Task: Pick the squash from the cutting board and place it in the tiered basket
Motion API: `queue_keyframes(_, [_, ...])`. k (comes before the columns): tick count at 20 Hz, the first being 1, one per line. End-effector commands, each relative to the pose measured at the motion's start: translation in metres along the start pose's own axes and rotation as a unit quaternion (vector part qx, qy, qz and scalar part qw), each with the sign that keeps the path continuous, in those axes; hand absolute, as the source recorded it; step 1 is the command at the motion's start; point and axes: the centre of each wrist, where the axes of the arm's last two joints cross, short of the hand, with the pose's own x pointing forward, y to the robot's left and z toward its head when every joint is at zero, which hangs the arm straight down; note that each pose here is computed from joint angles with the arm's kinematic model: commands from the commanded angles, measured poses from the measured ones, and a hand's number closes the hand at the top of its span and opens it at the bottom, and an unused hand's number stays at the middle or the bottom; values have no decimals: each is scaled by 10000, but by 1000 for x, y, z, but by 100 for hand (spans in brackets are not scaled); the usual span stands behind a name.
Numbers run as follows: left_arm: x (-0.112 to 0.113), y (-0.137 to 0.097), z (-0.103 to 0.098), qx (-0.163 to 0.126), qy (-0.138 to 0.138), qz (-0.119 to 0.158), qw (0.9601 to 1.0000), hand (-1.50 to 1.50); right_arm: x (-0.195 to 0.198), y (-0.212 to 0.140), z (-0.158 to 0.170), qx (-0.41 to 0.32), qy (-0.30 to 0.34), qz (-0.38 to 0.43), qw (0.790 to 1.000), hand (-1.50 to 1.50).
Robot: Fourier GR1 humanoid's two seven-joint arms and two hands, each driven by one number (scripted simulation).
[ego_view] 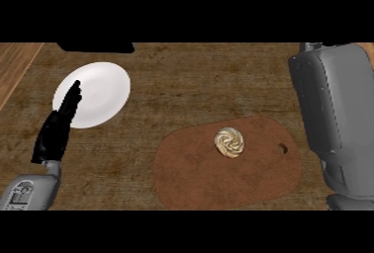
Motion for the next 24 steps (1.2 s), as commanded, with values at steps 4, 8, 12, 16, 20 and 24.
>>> queue_keyframes(4, [0, 15, 1, 104, 58, -26, 9999, 0, 13, -29, -60, 206, 540, -313, 9978, 150])
queue_keyframes(8, [0, 18, 1, 115, 98, -1, 9999, 0, -11, -5, -83, 223, 424, 154, 9987, 150])
queue_keyframes(12, [-4, 10, 7, 120, 88, -36, 9999, 0, -16, -17, -101, 45, 369, 725, 9967, 150])
queue_keyframes(16, [-6, 16, 11, 161, 35, -111, 9998, 0, -66, 11, -124, -269, 444, 1613, 9855, 150])
queue_keyframes(20, [6, 14, 5, 103, 140, 17, 9998, 0, -84, 13, -138, -322, 629, 2375, 9688, 150])
queue_keyframes(24, [2, 8, 6, 90, 88, 3, 9999, 0, -100, -7, -159, -294, 591, 2295, 9711, 150])
